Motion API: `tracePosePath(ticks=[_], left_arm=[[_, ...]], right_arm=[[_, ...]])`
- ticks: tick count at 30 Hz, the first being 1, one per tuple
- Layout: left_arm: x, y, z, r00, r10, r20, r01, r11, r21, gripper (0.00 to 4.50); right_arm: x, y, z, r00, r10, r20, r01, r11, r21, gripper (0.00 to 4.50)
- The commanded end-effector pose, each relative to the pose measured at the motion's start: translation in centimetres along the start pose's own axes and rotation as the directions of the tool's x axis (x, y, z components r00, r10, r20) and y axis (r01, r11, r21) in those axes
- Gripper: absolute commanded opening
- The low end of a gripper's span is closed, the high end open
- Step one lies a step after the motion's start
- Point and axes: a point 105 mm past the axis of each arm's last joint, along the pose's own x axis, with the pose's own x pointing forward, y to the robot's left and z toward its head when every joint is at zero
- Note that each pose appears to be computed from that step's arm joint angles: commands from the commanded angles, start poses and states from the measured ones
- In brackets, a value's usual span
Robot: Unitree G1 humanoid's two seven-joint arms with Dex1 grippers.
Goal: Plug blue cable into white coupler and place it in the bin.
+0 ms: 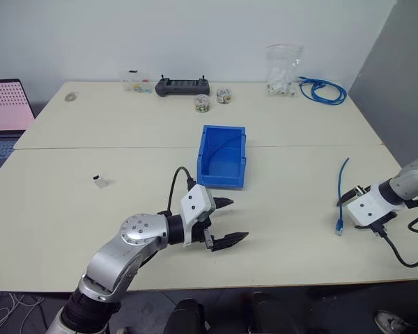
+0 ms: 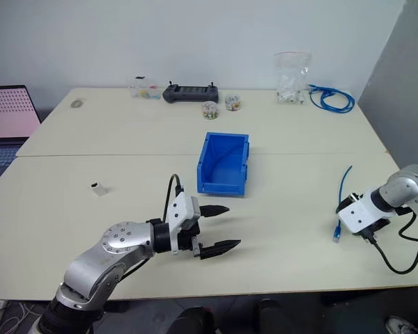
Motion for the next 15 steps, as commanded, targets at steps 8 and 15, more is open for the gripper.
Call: tracePosePath(ticks=[8, 15], left_arm=[[-0.5, 0.6, 0.2, 1.0, 0.012, -0.027, -0.01, 0.998, 0.059, 4.5], [-1.9, 1.3, -0.7, 0.996, 0.049, -0.074, -0.043, 0.996, 0.077, 4.5]], right_arm=[[0.9, -2.7, 3.5, 0.991, 0.019, 0.131, -0.016, 1.0, -0.024, 0.95], [0.6, -3.4, 6.7, 0.964, 0.009, 0.267, -0.021, 0.999, 0.042, 0.02]])
